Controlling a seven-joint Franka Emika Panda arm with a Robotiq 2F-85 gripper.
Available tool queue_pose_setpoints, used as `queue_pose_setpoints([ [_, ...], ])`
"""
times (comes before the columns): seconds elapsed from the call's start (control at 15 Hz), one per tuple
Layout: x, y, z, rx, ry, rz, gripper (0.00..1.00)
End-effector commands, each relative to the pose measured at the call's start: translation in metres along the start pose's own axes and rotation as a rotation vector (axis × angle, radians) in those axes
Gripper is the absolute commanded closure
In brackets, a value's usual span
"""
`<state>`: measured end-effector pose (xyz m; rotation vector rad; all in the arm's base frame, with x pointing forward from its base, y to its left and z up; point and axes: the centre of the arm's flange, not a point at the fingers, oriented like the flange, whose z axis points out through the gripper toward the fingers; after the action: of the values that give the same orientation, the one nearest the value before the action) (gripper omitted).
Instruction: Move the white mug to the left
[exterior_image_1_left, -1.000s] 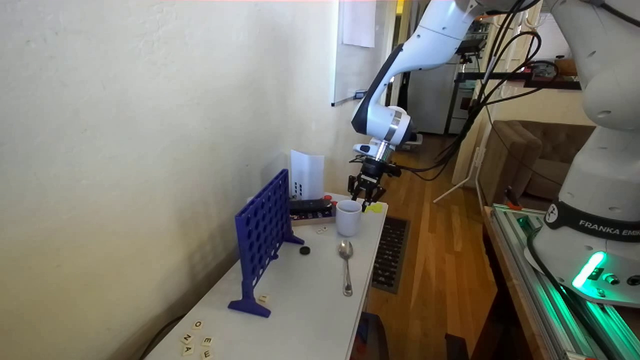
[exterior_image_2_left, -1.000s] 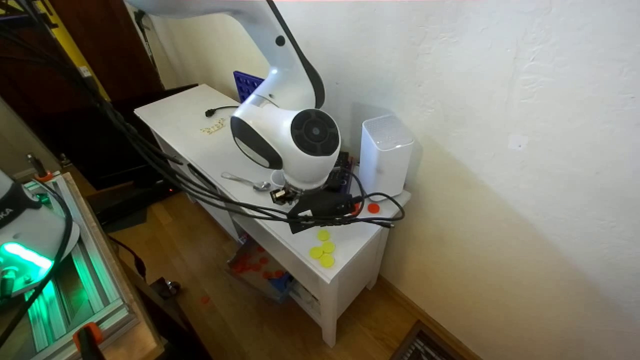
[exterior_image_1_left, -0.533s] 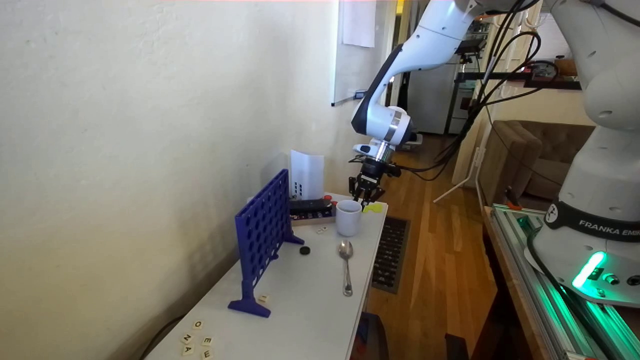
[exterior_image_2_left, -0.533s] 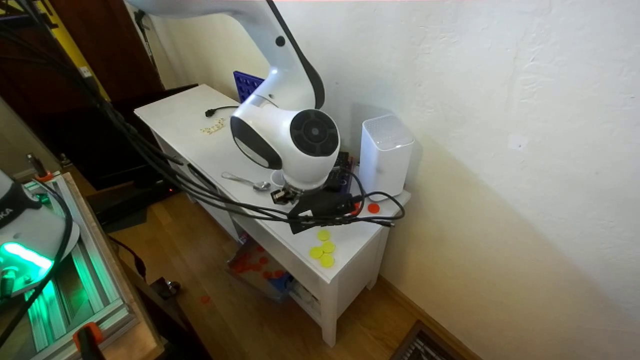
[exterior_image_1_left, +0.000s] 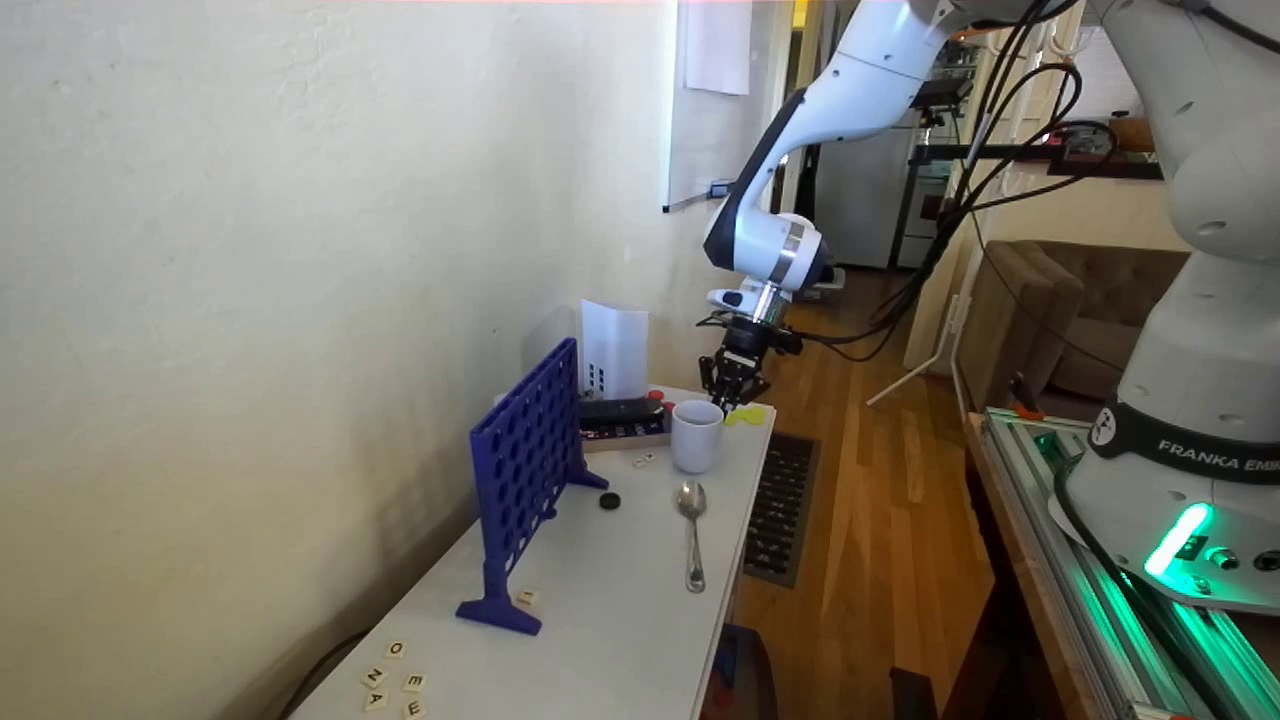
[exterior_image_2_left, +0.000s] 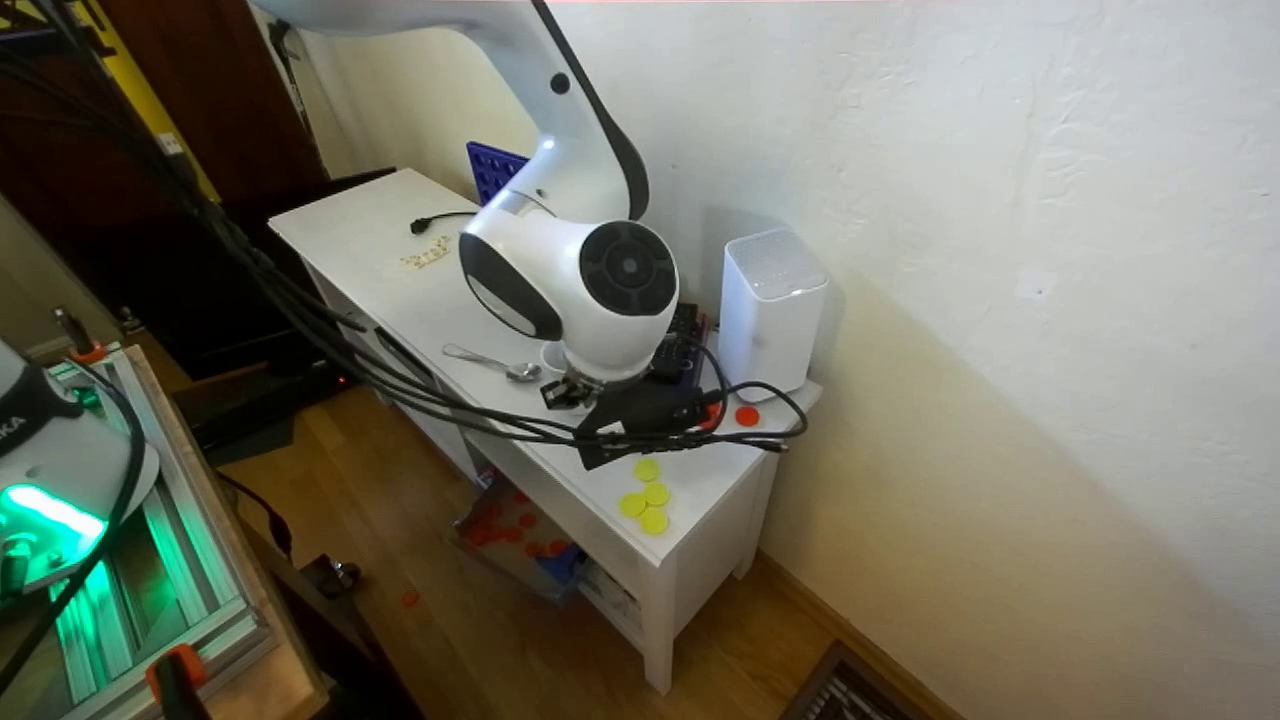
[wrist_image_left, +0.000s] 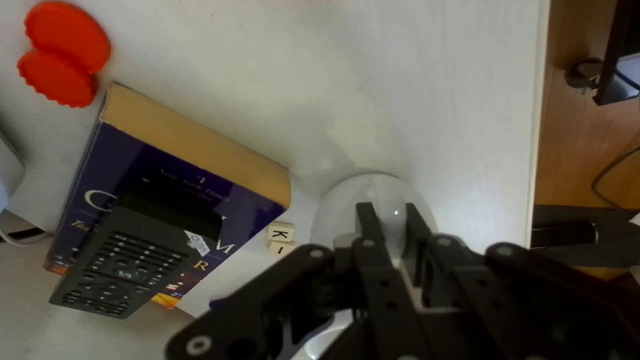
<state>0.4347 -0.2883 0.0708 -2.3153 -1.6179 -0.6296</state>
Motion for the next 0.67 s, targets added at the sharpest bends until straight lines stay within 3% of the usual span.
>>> queue_pose_setpoints([
  [0.0, 0.012, -0.023, -0.011, 0.032, 0.040, -0.037, 0.96],
  [0.6, 0.039, -0.077, -0.055, 0.045, 0.043, -0.157, 0.96],
])
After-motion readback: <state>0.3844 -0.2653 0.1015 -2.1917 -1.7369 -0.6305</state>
